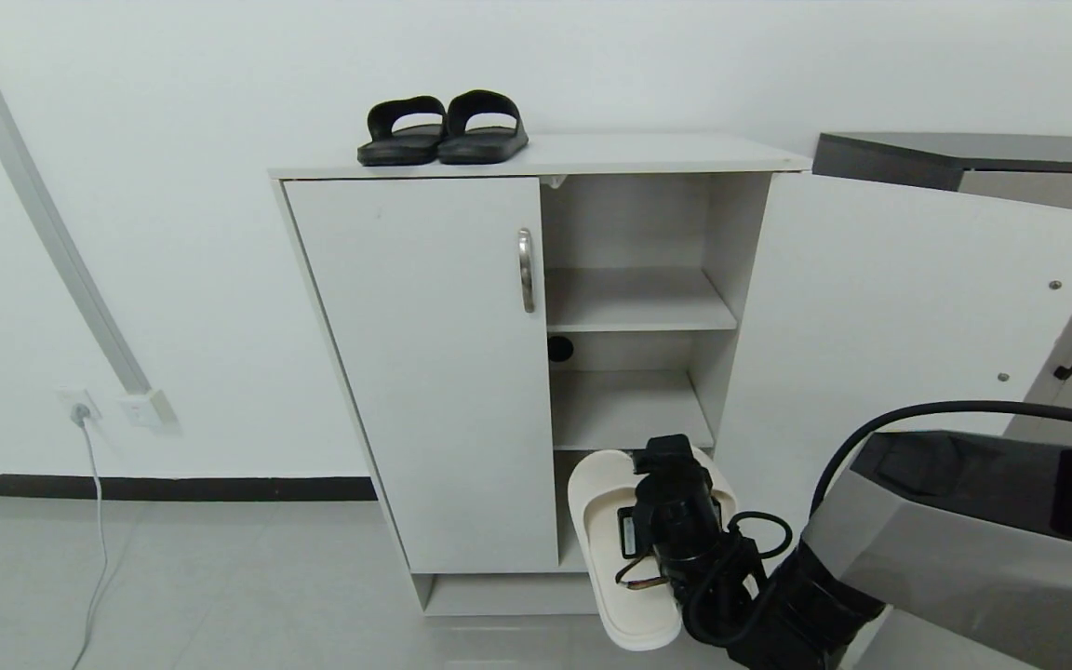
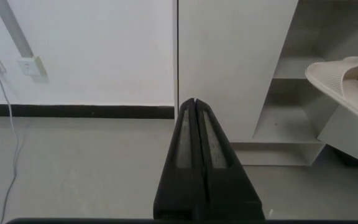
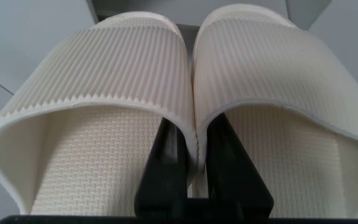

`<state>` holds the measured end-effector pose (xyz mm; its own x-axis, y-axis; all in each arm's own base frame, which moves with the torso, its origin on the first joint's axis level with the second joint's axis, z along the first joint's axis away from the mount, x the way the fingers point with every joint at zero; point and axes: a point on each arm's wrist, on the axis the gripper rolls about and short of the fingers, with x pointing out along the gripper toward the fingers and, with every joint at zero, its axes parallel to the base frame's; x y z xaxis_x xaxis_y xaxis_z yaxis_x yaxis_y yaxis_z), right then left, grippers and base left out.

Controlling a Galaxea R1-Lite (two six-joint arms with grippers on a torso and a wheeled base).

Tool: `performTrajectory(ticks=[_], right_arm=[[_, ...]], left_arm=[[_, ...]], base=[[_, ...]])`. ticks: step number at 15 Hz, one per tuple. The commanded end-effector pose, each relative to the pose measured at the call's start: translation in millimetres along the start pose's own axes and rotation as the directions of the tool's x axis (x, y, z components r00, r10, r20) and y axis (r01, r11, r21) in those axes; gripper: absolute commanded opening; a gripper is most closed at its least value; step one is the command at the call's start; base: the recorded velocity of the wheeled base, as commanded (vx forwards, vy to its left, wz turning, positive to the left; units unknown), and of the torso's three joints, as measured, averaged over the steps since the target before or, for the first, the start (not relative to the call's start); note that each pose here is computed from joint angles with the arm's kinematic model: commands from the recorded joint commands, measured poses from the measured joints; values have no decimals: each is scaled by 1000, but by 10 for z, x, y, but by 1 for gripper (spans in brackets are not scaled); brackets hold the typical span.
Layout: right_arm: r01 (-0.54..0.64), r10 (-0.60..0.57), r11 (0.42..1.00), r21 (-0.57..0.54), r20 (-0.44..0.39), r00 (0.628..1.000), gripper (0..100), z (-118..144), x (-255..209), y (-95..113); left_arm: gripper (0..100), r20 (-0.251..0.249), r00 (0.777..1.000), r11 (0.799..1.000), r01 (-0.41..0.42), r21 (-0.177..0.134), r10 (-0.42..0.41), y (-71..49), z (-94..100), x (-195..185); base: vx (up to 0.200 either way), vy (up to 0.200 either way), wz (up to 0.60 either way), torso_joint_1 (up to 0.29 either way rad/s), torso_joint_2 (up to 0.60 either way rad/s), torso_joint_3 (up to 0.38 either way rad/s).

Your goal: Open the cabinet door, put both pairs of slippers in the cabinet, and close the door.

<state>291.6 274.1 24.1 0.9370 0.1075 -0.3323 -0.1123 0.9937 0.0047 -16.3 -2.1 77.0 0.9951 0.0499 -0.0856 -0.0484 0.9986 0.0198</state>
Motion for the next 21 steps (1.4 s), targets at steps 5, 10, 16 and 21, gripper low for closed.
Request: performTrajectory(ticks=[5, 10, 16, 21], right_arm=[[3, -3, 1000, -7, -9, 1000, 0, -99, 115, 57], [17, -20, 999, 30, 96, 995, 0, -94, 291, 133], [60, -60, 998, 7, 219, 974, 0, 15, 355, -3], [76, -76, 997, 11, 193, 978, 0, -58, 414, -54]], left_arm=[[0, -5, 1000, 1000, 0, 0, 0, 0, 1, 4], [0, -5, 1000, 1000, 0, 0, 0, 0, 1, 4], [0, -5, 1000, 1000, 0, 0, 0, 0, 1, 4], [0, -5, 1000, 1000, 0, 0, 0, 0, 1, 4]], base=[[0, 0, 0, 2, 4, -178], [0, 0, 0, 4, 3, -140], [0, 0, 0, 0, 0, 0], [0, 0, 0, 0, 0, 0]])
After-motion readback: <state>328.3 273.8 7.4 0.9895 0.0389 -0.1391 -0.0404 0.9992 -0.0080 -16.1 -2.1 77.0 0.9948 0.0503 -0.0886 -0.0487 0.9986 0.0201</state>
